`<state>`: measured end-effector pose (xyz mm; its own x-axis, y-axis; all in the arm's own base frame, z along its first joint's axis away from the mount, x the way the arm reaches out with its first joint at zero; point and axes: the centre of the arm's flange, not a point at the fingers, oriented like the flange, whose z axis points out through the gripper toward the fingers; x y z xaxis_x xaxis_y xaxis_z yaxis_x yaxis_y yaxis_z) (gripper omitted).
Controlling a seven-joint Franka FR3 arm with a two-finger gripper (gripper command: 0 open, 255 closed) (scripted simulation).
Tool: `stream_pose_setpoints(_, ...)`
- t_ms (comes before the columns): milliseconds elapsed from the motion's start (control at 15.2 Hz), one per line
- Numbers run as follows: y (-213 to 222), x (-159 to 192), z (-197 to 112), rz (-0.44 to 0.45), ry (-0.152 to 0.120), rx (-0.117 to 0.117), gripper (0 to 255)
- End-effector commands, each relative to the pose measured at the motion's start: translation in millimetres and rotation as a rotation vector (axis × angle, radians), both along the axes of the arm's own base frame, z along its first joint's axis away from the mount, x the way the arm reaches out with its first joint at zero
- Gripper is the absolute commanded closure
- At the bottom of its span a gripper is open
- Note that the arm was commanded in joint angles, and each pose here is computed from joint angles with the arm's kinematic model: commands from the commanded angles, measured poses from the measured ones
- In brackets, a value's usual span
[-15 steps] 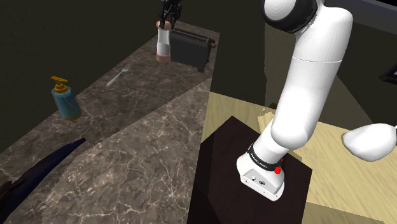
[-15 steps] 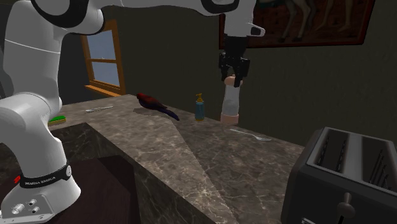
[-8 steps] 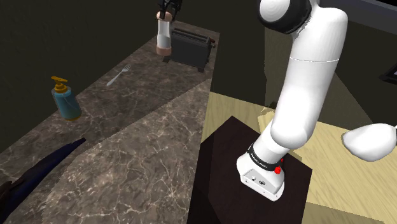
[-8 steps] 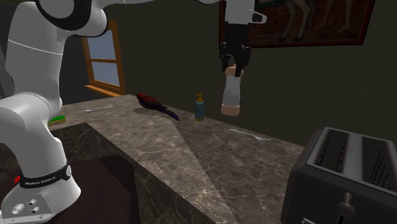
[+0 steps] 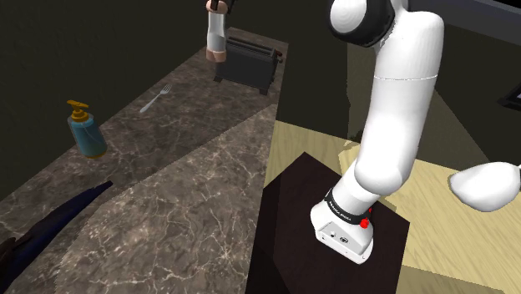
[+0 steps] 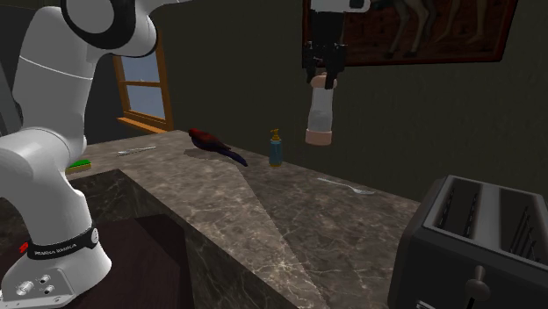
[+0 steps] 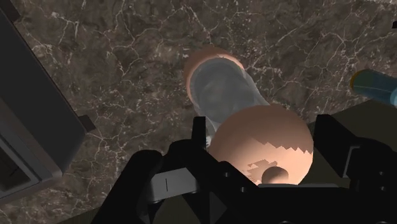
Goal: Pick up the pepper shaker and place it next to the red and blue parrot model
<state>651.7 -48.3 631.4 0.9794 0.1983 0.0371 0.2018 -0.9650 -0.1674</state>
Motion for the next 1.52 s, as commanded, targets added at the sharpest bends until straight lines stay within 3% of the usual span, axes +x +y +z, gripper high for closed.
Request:
stream_pose_setpoints(0,0,1,11,0.000,0.000,0.000,255)
stream_pose_setpoints(198,0,1,25,0.000,0.000,0.000,255)
stream_pose_setpoints(1452,204,-145,25,0.000,0.000,0.000,255)
